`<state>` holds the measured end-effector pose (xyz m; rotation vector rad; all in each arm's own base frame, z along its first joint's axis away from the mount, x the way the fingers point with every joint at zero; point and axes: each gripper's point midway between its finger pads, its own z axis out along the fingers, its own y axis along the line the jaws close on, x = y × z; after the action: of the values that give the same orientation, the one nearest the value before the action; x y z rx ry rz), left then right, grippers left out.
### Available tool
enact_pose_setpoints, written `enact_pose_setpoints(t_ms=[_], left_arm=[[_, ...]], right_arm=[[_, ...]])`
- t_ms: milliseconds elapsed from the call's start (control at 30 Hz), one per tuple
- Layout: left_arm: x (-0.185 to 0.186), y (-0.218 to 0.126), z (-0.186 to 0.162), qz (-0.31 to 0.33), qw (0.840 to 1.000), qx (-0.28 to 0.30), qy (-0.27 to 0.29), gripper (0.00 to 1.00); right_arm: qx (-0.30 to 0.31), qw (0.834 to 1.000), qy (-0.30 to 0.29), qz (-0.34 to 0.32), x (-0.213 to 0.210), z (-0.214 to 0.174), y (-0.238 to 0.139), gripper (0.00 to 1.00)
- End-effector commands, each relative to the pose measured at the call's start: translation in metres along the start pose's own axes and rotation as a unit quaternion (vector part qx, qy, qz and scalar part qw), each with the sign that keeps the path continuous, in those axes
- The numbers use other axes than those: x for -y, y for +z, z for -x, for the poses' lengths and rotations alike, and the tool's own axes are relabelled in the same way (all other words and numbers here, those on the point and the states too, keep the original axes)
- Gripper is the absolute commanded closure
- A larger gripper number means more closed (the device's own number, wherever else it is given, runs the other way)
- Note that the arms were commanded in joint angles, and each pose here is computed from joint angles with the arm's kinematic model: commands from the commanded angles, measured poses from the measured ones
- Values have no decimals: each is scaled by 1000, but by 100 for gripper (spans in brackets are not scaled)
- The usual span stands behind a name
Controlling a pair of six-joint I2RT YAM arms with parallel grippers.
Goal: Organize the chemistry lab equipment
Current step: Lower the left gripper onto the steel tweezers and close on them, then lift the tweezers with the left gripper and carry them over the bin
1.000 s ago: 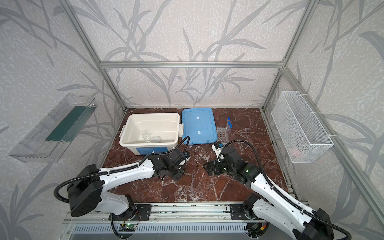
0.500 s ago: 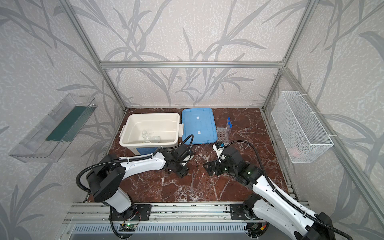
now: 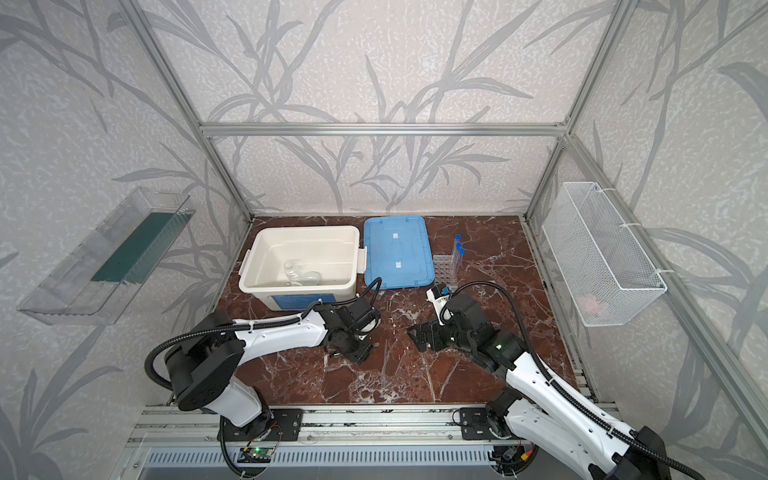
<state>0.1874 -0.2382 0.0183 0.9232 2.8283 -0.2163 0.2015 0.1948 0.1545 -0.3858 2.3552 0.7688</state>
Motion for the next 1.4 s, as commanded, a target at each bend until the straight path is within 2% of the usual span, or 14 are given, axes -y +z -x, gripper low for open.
enact_pose_setpoints(t_ms=[0, 233, 300, 433, 667, 733, 867, 1033, 1167, 1267, 1367], left_arm=[[2, -7, -10, 4, 1000, -3, -14, 42], [4, -4, -8, 29, 999, 4, -21, 54], [3, -3, -4, 40, 999, 9, -26, 61], [-8, 1, -2, 75, 996, 6, -43, 68], [3, -4, 7, 57, 996, 29, -58, 75], [6, -13, 10, 50, 996, 41, -64, 80], [15, -44, 23, 15, 992, 94, -83, 87], [22, -96, 37, -22, 982, 162, -94, 88], [18, -135, 42, -24, 973, 202, -108, 88], [12, -180, 53, -22, 959, 259, -112, 89], [-13, -226, 62, 10, 946, 295, -131, 90]], right_arm=[[1, 1000, 2, -1, 2, -2, -1, 4], [-1, 1000, 4, -3, 3, -2, 2, 4], [-1, 1000, 5, -1, 2, -2, 2, 4], [0, 1000, 5, 1, 1, -1, 1, 4], [2, 1000, 3, 0, 0, 1, 0, 4], [3, 1000, 4, 4, -1, 3, -1, 4], [9, 1000, 0, 11, -8, 12, -4, 5], [15, 1000, -9, 19, -16, 24, -7, 5], [19, 999, -16, 35, -26, 36, -8, 5], [39, 998, -30, 51, -40, 56, -17, 6], [62, 995, -45, 63, -53, 82, -23, 6]])
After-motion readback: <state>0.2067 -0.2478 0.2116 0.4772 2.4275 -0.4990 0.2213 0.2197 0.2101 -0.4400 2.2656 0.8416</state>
